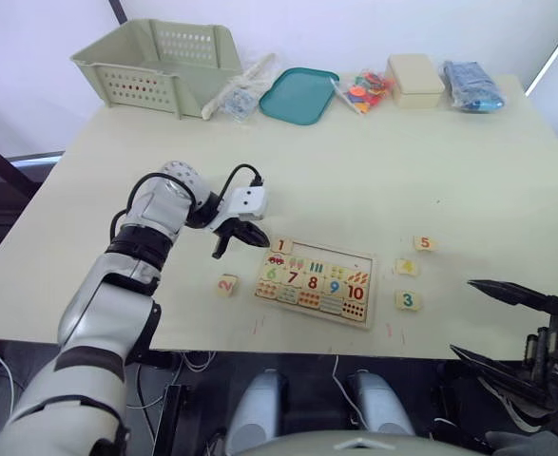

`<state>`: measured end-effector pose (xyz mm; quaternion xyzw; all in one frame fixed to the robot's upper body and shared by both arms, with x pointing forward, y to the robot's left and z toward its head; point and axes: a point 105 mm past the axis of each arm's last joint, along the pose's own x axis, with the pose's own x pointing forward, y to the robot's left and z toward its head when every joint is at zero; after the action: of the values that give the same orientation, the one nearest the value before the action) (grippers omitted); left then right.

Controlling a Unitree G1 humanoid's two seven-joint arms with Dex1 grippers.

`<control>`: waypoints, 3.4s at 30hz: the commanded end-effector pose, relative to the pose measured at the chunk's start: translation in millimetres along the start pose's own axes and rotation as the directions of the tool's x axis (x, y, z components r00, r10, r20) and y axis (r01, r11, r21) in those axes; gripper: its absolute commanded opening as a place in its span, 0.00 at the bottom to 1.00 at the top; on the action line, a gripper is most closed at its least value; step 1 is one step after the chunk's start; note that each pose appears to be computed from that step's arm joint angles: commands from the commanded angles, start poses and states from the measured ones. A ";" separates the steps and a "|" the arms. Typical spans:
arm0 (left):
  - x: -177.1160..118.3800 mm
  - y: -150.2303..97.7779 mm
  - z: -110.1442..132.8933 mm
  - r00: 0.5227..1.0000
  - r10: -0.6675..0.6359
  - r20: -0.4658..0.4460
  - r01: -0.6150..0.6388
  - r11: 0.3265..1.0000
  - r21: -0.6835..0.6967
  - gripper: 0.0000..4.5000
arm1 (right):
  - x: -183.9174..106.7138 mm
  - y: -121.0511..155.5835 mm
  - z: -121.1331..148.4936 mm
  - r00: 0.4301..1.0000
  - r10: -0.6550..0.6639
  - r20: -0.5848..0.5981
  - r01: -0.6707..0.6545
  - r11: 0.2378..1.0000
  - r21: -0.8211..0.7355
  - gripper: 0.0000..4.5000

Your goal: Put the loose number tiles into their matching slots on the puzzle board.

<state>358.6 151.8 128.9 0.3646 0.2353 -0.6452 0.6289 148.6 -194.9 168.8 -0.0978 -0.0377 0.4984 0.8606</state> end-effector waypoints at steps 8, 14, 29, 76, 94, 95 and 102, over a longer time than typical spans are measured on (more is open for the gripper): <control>-32.4 -2.6 18.5 0.961 0.113 0.252 -0.078 0.986 -0.147 0.02 | 7.2 -1.2 9.5 0.998 -0.032 0.053 0.033 0.999 -0.024 1.00; -41.1 -3.6 18.0 0.873 0.340 0.350 -0.218 0.913 -0.344 0.02 | 26.6 -12.1 8.7 0.985 -0.145 0.095 0.144 0.989 0.016 1.00; -74.1 -25.3 -1.7 0.323 0.919 0.228 -0.518 0.373 -0.770 0.02 | 50.1 -72.2 9.1 0.932 -0.329 0.155 0.320 0.944 0.082 1.00; -15.2 -152.7 -16.1 0.589 0.787 -0.184 -0.623 0.297 -0.723 1.00 | -10.2 -41.5 -3.6 0.971 0.226 -0.075 -0.221 0.973 0.069 1.00; 4.0 -145.0 -19.7 0.576 0.748 -0.331 -0.632 0.150 -0.761 0.88 | -10.2 -53.5 2.5 0.963 0.255 -0.091 -0.249 0.966 0.074 1.00; 5.0 -145.5 -20.1 0.579 0.745 -0.332 -0.631 0.151 -0.761 0.82 | -10.1 -53.5 2.1 0.963 0.254 -0.092 -0.248 0.966 0.074 1.00; 5.1 -140.4 -22.5 0.565 0.751 -0.342 -0.652 0.152 -0.743 0.54 | -9.3 -53.4 0.4 0.965 0.246 -0.095 -0.240 0.968 0.073 1.00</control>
<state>222.1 180.1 85.3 0.0519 0.2834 -0.1096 0.9513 189.8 -229.6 176.0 -0.0931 0.0444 0.5952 0.7970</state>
